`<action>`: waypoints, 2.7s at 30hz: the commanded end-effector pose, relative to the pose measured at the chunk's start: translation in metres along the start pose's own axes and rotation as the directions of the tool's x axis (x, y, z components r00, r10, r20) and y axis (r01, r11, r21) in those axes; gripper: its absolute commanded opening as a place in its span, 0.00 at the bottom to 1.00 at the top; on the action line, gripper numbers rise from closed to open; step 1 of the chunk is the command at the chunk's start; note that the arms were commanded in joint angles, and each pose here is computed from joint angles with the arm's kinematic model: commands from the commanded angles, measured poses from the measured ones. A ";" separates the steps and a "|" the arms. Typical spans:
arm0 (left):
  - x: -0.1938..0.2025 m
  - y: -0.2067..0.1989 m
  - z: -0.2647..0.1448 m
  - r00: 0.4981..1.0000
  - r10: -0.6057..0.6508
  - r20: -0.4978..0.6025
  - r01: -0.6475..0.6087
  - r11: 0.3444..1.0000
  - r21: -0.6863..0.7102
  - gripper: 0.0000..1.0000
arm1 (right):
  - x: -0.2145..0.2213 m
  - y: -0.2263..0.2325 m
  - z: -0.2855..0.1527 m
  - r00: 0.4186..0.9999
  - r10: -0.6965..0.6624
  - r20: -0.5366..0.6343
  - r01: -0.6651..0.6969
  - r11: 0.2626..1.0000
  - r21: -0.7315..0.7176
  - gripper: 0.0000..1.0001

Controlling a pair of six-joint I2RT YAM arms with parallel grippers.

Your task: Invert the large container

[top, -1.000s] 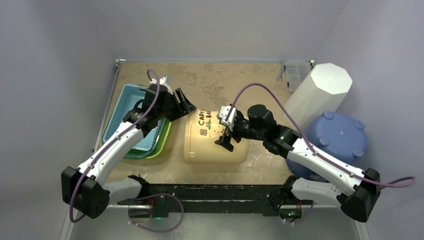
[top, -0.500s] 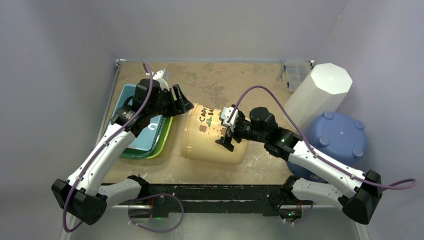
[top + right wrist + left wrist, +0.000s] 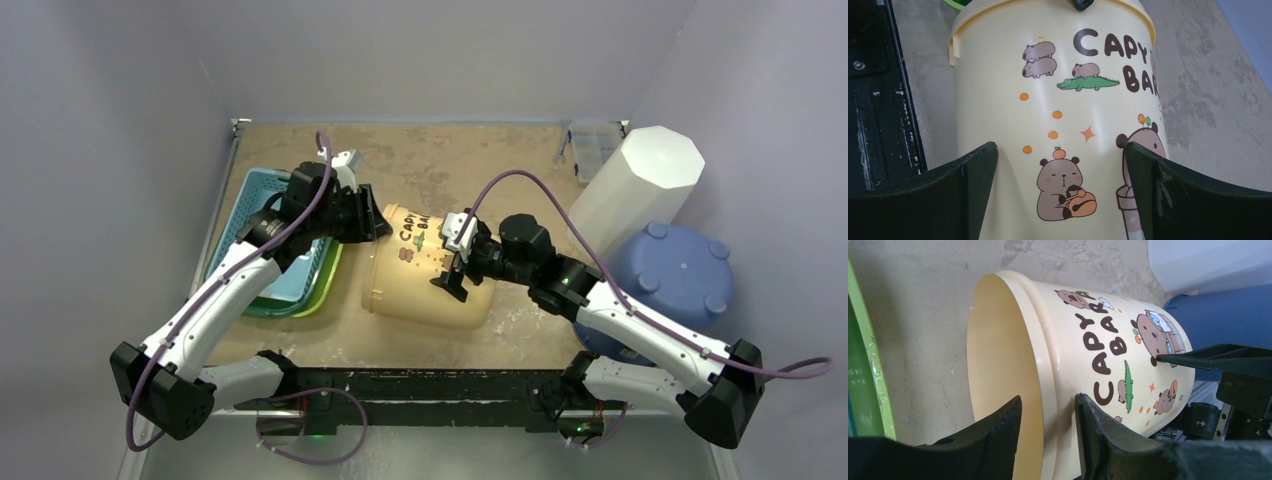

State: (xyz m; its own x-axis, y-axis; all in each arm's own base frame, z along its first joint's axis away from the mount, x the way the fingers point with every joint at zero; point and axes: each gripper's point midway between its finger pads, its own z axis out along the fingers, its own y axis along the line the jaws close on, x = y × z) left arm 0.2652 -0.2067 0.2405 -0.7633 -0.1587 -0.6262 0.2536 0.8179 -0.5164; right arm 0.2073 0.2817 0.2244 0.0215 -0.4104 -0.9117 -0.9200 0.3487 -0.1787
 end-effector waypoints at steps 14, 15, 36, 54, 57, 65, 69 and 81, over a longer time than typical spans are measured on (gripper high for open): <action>0.005 0.017 0.006 1.000 0.028 0.008 -0.027 0.996 -0.084 0.19 | -0.034 -0.033 -0.028 0.965 0.233 0.125 -0.256 0.940 0.227 0.99; 0.006 0.018 0.006 1.000 0.027 0.007 -0.026 0.996 -0.088 0.19 | -0.043 -0.041 -0.035 0.947 0.276 0.165 -0.312 0.912 0.267 0.99; 0.019 0.028 0.014 1.000 -0.020 -0.007 0.019 0.994 -0.109 0.14 | 0.036 -0.056 -0.083 0.239 0.879 0.413 -0.890 0.028 0.456 0.99; 0.029 0.033 0.018 0.999 -0.030 -0.031 0.026 0.993 -0.117 0.12 | 0.022 -0.034 -0.048 0.029 0.927 0.373 -0.982 -0.043 0.183 0.99; 0.030 0.034 0.017 0.999 -0.029 -0.024 0.026 0.993 -0.118 0.12 | 0.000 -0.040 -0.054 0.100 0.915 0.391 -0.989 0.049 0.136 0.95; 0.036 0.025 0.024 0.998 -0.055 -0.024 0.054 0.998 -0.041 0.11 | -0.060 -0.037 -0.061 0.224 0.905 0.362 -0.968 0.250 -0.027 0.86; 0.037 0.016 0.025 0.996 -0.084 -0.018 0.084 0.996 0.011 0.11 | -0.079 -0.044 -0.068 0.259 0.879 0.400 -0.952 0.303 -0.050 0.84; 0.034 0.003 0.023 0.988 -0.152 0.026 0.149 0.984 0.099 0.10 | -0.109 -0.044 -0.077 0.318 0.863 0.392 -0.922 0.377 -0.081 0.84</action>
State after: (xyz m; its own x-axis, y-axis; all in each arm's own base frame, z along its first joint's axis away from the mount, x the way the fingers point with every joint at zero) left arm 0.2906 -0.1972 0.2331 -0.6339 -0.3798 -0.6737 0.1733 0.7792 -0.6023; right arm 0.2248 0.2123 0.2616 -0.6806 0.4754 -0.5575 -0.1338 0.6674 0.7325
